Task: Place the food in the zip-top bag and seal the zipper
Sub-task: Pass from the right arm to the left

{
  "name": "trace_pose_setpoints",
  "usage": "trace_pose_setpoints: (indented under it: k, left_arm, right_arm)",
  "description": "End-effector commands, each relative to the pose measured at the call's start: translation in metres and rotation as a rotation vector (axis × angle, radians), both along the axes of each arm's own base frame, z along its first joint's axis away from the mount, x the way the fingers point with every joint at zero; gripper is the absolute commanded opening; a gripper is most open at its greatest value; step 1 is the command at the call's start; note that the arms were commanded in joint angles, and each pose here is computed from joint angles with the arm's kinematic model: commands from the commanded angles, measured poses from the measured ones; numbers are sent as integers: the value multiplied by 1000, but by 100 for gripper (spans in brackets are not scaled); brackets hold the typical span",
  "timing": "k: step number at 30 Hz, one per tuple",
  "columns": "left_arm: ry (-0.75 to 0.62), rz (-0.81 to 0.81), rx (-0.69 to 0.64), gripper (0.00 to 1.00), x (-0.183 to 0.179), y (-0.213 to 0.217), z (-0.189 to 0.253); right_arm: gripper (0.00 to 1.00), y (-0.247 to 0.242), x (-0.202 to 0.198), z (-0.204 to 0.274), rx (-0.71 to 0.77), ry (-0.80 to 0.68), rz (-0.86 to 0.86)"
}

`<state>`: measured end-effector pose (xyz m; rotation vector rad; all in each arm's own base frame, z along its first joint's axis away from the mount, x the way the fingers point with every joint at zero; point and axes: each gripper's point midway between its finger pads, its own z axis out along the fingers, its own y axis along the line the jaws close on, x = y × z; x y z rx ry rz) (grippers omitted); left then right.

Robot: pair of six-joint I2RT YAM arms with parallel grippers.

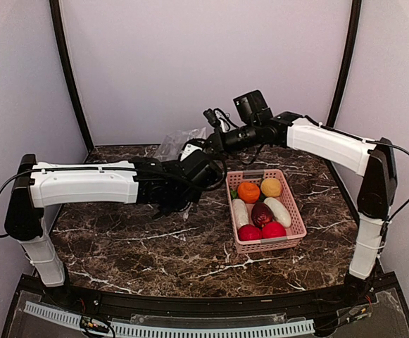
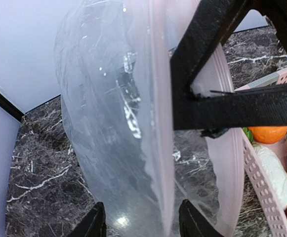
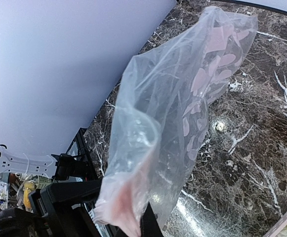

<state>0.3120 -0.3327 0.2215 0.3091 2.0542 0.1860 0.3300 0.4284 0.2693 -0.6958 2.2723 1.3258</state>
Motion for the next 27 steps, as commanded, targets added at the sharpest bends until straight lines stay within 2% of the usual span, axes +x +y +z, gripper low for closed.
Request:
trace_pose_setpoints:
  k: [1,5,9,15,18,20,24,27]
  left_arm:
    - [-47,55,28,43,10,10,8]
    - [-83,57,18,22,10,17,25]
    - [-110,78,15,9,14,40,40]
    - [-127,78,10,2,18,66,50]
    - [-113,42,10,1,20,66,48]
    - [-90,0,17,1,23,61,44]
    - [-37,-88,68,1,30,51,31]
    - [-4,-125,82,1,33,52,20]
  right_arm:
    - [0,-2,-7,9,28,-15,11]
    - [0,-11,-6,-13,-23,-32,3]
    - [0,-21,-12,-33,-60,-58,34]
    - [0,-41,0,-56,-182,-126,-25]
    - [2,-44,5,-49,-190,-182,-19]
    - [6,-39,-3,-36,-145,-229,62]
    - [19,-37,-44,4,11,-306,321]
    - [26,-54,-66,15,39,-371,445]
